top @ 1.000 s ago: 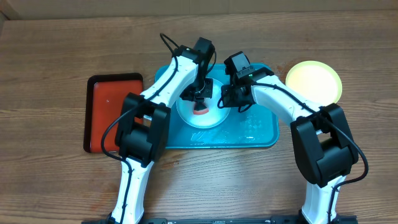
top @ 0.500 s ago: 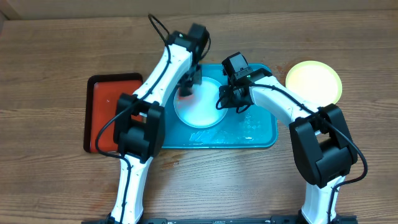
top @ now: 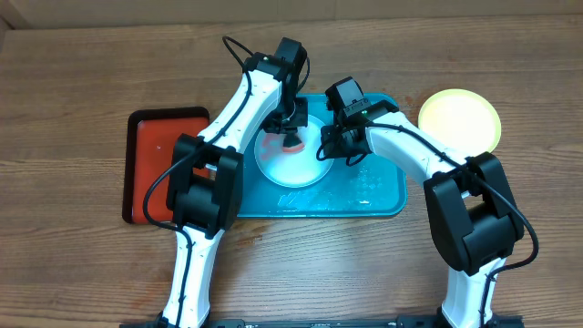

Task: Clean dirty plates on tray and stack at the side
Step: 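Scrub the white plate held by the right gripper with the sponge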

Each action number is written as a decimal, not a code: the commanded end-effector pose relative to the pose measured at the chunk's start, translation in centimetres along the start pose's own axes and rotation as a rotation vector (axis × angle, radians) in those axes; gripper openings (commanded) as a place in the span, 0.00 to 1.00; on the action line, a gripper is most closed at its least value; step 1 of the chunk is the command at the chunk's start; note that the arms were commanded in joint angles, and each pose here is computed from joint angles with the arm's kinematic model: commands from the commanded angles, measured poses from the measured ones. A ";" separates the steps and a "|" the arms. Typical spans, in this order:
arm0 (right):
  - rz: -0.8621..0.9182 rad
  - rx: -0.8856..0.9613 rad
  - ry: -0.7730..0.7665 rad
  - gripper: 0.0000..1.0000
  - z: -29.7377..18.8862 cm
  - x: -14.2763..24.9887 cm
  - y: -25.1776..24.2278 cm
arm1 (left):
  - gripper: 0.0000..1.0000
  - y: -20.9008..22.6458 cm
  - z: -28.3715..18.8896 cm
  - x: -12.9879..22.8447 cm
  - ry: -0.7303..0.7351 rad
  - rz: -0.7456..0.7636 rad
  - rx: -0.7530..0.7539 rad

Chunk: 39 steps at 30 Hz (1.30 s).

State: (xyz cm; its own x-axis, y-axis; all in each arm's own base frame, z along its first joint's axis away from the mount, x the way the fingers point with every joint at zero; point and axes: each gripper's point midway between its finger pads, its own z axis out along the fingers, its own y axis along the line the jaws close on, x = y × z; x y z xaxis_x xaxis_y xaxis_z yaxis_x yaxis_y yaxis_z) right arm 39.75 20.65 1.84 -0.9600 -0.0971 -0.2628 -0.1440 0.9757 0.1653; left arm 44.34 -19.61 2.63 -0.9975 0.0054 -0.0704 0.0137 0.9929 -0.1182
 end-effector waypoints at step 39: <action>-0.001 0.026 -0.032 0.04 -1.1 -0.4 -0.7 | 0.04 -0.7 -0.7 2.3 0.103 0.016 0.032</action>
State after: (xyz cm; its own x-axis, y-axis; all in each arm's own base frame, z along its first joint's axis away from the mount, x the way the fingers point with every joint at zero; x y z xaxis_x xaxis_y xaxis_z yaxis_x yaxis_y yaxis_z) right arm 39.77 20.67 1.87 -0.9594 -0.0972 -0.2646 -0.1445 0.9756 0.1656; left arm 42.09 -18.83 2.69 -0.9995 0.0233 0.0225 0.0212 0.9956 -0.0915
